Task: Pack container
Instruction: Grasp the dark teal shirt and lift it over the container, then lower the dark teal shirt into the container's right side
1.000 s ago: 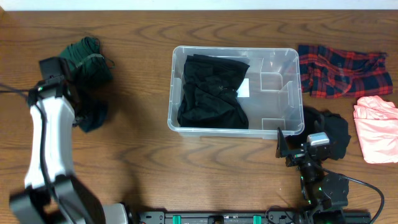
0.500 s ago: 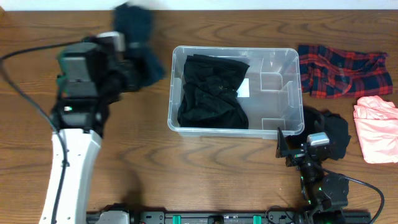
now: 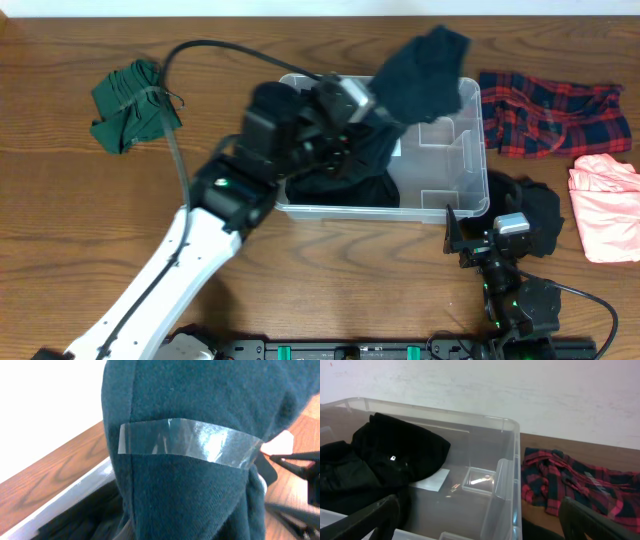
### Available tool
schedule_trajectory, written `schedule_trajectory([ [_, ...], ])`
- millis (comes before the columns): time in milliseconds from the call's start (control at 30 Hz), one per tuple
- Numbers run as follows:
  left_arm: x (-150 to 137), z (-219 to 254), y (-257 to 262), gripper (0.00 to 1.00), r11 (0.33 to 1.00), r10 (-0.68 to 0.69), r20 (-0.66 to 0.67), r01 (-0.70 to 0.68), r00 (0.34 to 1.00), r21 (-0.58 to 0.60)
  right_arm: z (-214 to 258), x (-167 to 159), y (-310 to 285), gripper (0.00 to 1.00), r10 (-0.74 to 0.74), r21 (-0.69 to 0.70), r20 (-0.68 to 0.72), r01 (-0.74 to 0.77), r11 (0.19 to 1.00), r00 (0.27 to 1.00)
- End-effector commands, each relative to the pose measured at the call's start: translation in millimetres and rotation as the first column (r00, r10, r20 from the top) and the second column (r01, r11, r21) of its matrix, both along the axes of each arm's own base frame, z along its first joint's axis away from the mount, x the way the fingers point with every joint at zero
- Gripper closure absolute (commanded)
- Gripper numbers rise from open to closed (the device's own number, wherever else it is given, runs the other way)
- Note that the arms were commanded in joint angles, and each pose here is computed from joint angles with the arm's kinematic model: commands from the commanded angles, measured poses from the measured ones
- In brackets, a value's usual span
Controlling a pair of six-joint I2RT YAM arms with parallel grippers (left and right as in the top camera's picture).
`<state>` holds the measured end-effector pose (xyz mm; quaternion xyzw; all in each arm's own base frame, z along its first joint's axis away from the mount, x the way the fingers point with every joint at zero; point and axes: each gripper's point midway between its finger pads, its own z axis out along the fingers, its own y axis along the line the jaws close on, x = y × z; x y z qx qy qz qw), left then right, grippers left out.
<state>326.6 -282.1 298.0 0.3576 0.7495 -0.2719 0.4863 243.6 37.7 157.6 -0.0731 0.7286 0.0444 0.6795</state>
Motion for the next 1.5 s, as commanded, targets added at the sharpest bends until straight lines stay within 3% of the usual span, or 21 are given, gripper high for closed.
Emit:
schedule_trajectory([
  [0,20.2,-9.5,-6.7,0.94,0.989,0.147,-0.028,-0.148,0.989,-0.013,-0.5,-0.1,-1.0,0.01,-0.001,-0.012,0.002,0.001,1.000,1.000],
  [133,36.7,-17.2,-21.5,0.94,0.959,0.259,-0.100,-0.268,0.961,-0.094,-0.5,-0.1,-1.0,0.01,-0.001,-0.012,0.002,0.001,1.000,1.000],
  [267,52.0,-36.6,-27.9,0.94,0.889,0.373,-0.264,-0.424,0.889,-0.171,-0.5,-0.1,-1.0,0.01,-0.001,-0.012,0.002,0.001,1.000,1.000],
  [400,54.2,-62.5,-48.5,0.94,0.897,0.347,-0.313,-0.410,0.884,-0.163,-0.5,-0.1,-1.0,0.01,-0.001,-0.012,0.002,0.001,1.000,1.000],
  [500,42.9,-77.9,-73.4,0.94,0.965,0.213,-0.225,-0.241,0.951,-0.103,-0.5,-0.1,-1.0,0.01,-0.001,-0.012,0.002,0.001,1.000,1.000],
  [667,34.6,-102.1,-76.5,0.94,0.991,0.114,-0.079,-0.107,0.990,0.082,-0.5,-0.1,-1.0,0.01,-0.001,-0.012,0.002,0.001,1.000,1.000],
  [767,37.8,-112.2,-65.8,0.94,0.979,0.152,-0.068,-0.140,0.986,0.147,-0.5,-0.1,-1.0,0.01,-0.001,-0.012,0.002,0.001,1.000,1.000],
  [967,36.8,-124.5,-64.9,0.94,0.974,0.176,-0.106,-0.157,0.979,0.164,-0.5,-0.1,-1.0,0.01,-0.001,-0.012,0.002,0.001,1.000,1.000],
  [1267,35.8,-143.1,-62.7,0.94,0.901,-0.084,0.128,0.021,0.988,0.432,-0.5,-0.1,-1.0,0.01,-0.001,-0.012,0.002,0.001,1.000,1.000],
  [1467,36.8,-143.3,-62.8,0.94,0.865,-0.171,0.193,0.054,0.966,0.500,-0.5,-0.1,-1.0,0.01,-0.001,-0.012,0.002,0.001,1.000,1.000],
])
